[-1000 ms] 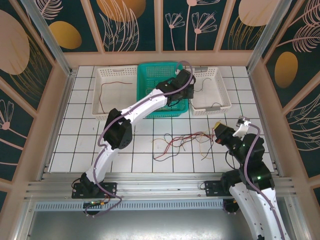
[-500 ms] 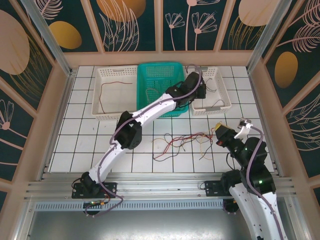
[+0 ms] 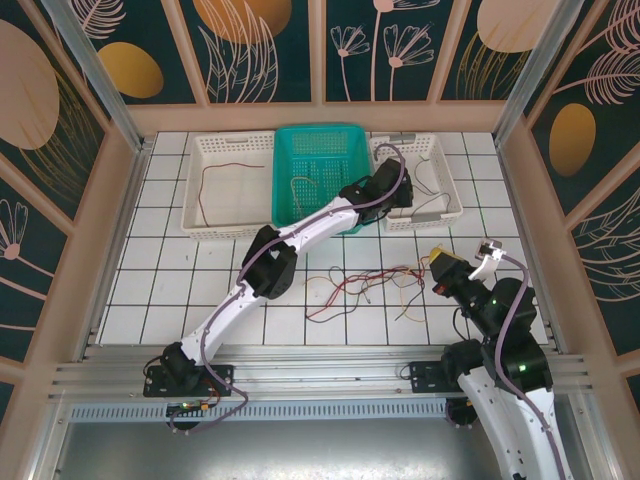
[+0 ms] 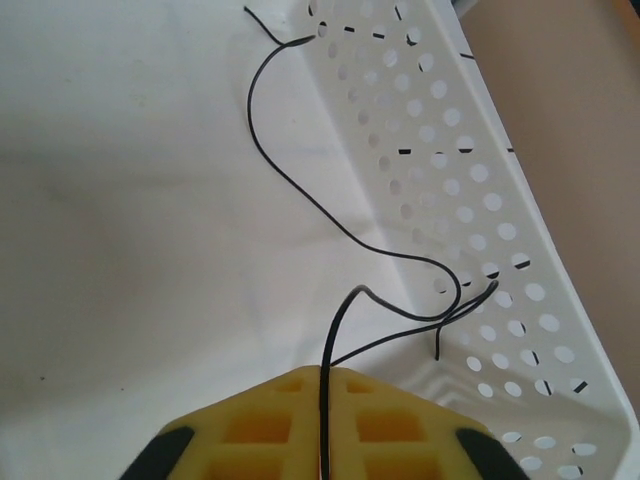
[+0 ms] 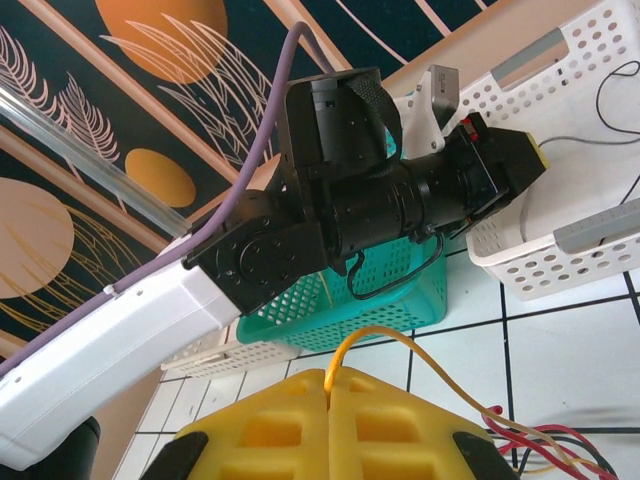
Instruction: Untangle the cables
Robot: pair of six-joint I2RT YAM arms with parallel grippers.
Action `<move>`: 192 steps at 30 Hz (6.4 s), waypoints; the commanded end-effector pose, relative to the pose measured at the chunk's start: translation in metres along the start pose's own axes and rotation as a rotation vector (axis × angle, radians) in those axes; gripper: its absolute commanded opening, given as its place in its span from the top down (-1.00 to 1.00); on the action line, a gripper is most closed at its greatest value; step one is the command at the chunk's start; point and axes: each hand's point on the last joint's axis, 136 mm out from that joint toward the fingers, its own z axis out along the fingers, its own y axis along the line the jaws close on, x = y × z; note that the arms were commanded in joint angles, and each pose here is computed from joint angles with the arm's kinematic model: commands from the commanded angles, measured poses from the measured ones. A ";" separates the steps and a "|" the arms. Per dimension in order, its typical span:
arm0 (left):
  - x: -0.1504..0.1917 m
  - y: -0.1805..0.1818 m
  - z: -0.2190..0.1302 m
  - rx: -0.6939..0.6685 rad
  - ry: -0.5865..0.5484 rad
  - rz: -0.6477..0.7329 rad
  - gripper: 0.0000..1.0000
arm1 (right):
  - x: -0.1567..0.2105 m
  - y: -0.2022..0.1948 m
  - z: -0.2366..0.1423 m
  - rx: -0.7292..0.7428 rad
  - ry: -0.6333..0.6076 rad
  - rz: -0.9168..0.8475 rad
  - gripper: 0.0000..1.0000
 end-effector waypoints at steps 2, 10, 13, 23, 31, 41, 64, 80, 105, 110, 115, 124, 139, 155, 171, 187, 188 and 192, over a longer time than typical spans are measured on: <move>-0.029 -0.019 -0.017 0.035 -0.065 0.026 0.35 | -0.004 0.007 -0.002 -0.030 -0.011 -0.011 1.00; -0.056 -0.044 -0.045 0.075 -0.107 0.064 -0.34 | -0.005 0.006 -0.001 -0.022 -0.016 -0.005 1.00; -0.071 -0.058 -0.061 0.097 -0.135 0.086 -0.55 | -0.006 0.006 -0.001 -0.022 -0.019 -0.002 1.00; -0.077 -0.057 -0.082 0.027 -0.132 0.206 -0.97 | -0.008 0.008 -0.001 -0.025 -0.020 0.008 1.00; -0.090 -0.054 -0.121 -0.097 -0.185 0.258 -0.97 | -0.012 0.013 -0.001 -0.030 -0.020 0.014 1.00; -0.027 -0.041 -0.252 0.127 -0.136 0.248 -0.97 | -0.021 0.058 0.015 -0.199 0.093 0.067 1.00; 0.186 0.080 -0.238 0.023 0.218 0.304 -0.97 | -0.042 0.120 0.021 -0.438 0.198 0.145 1.00; 0.180 0.072 -0.190 0.029 0.150 0.313 -0.97 | -0.048 0.144 0.008 -0.558 0.226 0.177 1.00; 0.175 0.158 -0.257 -0.327 0.132 0.375 1.00 | -0.134 0.133 -0.019 -0.229 -0.130 -0.005 1.00; 0.170 0.184 -0.281 -0.481 0.158 0.447 1.00 | -0.161 0.136 -0.034 -0.166 -0.222 -0.051 1.00; 0.170 0.208 -0.297 -0.607 0.197 0.522 1.00 | -0.175 0.134 -0.041 -0.110 -0.277 -0.079 1.00; 0.197 0.181 -0.279 -0.427 0.334 0.512 1.00 | -0.118 0.109 0.018 -0.107 -0.004 -0.092 1.00; 0.214 0.116 -0.282 -0.106 0.446 0.403 1.00 | -0.051 0.059 0.046 -0.073 0.134 -0.049 -0.02; 0.133 0.152 -0.288 -0.529 0.146 0.357 1.00 | 0.015 0.061 0.061 -0.248 0.380 0.095 0.05; 0.083 0.155 -0.300 -0.723 -0.001 0.530 1.00 | 0.048 0.014 0.099 -0.095 0.387 0.045 0.05; 0.052 0.123 -0.328 -0.628 -0.130 0.765 1.00 | 0.017 0.041 0.148 -0.139 0.441 -0.126 0.11; 0.053 0.121 -0.329 -0.619 -0.132 0.774 1.00 | 0.017 0.043 0.150 -0.150 0.443 -0.135 0.11; 0.054 0.112 -0.328 -0.584 -0.133 0.789 1.00 | 0.040 0.055 0.156 -0.238 0.526 -0.141 0.11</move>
